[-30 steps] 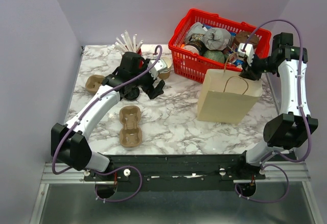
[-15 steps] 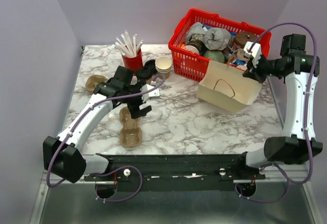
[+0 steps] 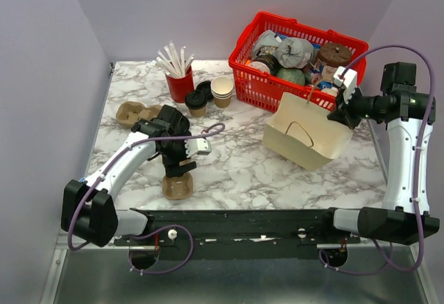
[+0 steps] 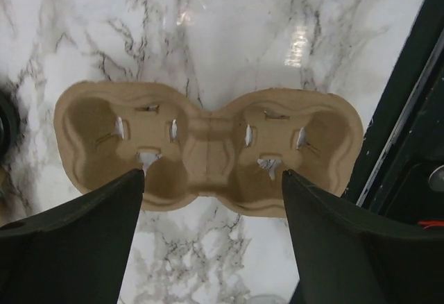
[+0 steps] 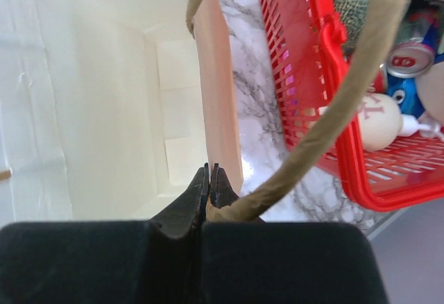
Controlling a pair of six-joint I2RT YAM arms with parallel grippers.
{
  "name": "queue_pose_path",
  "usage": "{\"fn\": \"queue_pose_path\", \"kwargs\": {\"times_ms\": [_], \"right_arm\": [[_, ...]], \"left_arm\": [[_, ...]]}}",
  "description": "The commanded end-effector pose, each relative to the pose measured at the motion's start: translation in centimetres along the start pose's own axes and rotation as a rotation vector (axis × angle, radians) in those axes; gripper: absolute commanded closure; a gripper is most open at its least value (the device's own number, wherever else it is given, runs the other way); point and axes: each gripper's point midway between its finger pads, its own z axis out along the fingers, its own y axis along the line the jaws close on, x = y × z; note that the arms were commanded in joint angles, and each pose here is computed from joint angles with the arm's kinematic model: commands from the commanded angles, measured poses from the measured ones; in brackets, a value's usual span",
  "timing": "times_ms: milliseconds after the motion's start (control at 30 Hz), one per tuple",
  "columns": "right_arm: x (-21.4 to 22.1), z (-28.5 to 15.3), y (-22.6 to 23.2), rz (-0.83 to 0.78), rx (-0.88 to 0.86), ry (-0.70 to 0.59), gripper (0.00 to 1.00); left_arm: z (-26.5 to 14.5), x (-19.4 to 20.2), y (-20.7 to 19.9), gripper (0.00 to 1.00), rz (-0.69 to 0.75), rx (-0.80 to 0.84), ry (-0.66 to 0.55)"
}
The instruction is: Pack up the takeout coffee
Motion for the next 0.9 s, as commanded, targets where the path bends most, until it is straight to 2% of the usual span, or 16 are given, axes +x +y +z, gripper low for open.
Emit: {"fn": "queue_pose_path", "kwargs": {"times_ms": [0, 167, 233, 267, 333, 600, 733, 867], "right_arm": [[-0.2, -0.2, 1.3, 0.078, -0.002, -0.024, 1.0], [-0.3, -0.1, 1.4, 0.096, -0.002, -0.03, 0.99], [-0.3, -0.1, 1.3, 0.098, -0.002, -0.032, 1.0], [-0.2, -0.1, 1.3, 0.099, -0.002, -0.03, 0.99], [-0.3, -0.2, 1.3, 0.098, 0.0, -0.029, 0.99], [-0.4, -0.1, 1.2, 0.082, -0.001, -0.033, 1.0], [-0.8, -0.1, 0.9, 0.082, 0.002, -0.039, 0.99], [-0.7, -0.2, 0.8, 0.072, 0.007, -0.033, 0.99]], "left_arm": [[-1.2, 1.1, 2.8, 0.14, -0.319, -0.153, 0.101], [-0.9, 0.9, 2.1, 0.17, -0.718, -0.159, 0.112], [-0.5, 0.9, 2.0, 0.22, -0.806, -0.156, 0.113], [-0.3, 1.1, 2.4, 0.22, -0.819, -0.172, 0.123], [-0.6, 1.6, 3.6, 0.22, -0.938, -0.242, 0.131], [0.1, 1.8, 3.8, 0.24, -1.139, -0.21, 0.171], [0.5, 1.7, 3.7, 0.37, -1.193, -0.193, 0.189], [1.1, 1.9, 2.5, 0.42, -1.268, -0.153, 0.228]]}}
